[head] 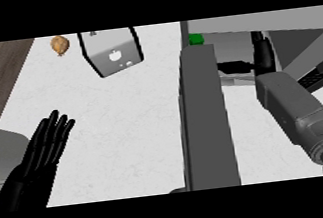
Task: Pick up the milk, place it into the microwave and close the microwave
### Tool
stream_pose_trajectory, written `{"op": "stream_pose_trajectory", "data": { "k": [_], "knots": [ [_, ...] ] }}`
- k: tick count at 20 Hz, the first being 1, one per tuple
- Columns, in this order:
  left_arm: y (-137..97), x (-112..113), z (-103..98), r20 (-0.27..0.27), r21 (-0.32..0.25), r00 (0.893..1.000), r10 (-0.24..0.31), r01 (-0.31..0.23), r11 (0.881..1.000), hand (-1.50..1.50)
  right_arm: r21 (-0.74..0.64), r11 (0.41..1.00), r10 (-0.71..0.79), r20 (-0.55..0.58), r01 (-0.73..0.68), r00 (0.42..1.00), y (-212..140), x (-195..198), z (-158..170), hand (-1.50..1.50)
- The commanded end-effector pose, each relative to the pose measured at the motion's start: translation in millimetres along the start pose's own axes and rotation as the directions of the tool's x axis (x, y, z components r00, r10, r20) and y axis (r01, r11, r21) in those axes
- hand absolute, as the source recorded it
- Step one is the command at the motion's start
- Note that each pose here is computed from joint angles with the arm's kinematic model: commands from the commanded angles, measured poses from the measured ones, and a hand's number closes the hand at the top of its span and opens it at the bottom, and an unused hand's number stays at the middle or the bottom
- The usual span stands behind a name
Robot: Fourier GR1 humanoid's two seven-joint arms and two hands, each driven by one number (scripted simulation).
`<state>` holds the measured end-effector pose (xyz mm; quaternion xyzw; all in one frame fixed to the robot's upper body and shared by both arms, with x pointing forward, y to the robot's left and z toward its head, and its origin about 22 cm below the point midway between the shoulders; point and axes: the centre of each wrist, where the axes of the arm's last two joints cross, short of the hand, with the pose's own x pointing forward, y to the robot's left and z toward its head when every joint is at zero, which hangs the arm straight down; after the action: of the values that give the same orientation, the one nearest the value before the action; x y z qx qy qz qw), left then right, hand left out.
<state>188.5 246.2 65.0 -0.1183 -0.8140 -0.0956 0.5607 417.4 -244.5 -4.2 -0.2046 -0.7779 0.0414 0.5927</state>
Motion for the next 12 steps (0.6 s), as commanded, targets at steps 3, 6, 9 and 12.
{"op": "stream_pose_trajectory", "data": {
  "k": [3, 6, 9, 12],
  "knots": [
    [-5.3, -6.0, -2.9, -0.042, -0.044, 0.999, 0.029, -0.03, 0.999, -1.5, 0.057, 0.992, -0.115, -0.005, 0.115, 0.993, 4.3, -16.2, 19.3, -1.5],
    [-9.6, -14.1, 0.2, -0.053, -0.061, 0.998, 0.04, -0.043, 0.997, -1.5, 0.092, 0.981, -0.173, -0.02, 0.174, 0.985, 10.9, -27.5, 36.1, -1.5],
    [-1.6, -10.7, -15.0, -0.081, -0.1, 0.996, 0.032, -0.04, 0.994, -1.5, 0.114, 0.968, -0.222, -0.033, 0.224, 0.975, 18.1, -40.3, 56.8, -1.5],
    [-15.0, -18.5, -34.5, -0.085, -0.204, 0.996, -0.008, -0.01, 0.979, -1.5, 0.102, 0.959, -0.265, -0.015, 0.265, 0.964, 11.5, -39.9, 52.8, -1.5]
  ]
}}
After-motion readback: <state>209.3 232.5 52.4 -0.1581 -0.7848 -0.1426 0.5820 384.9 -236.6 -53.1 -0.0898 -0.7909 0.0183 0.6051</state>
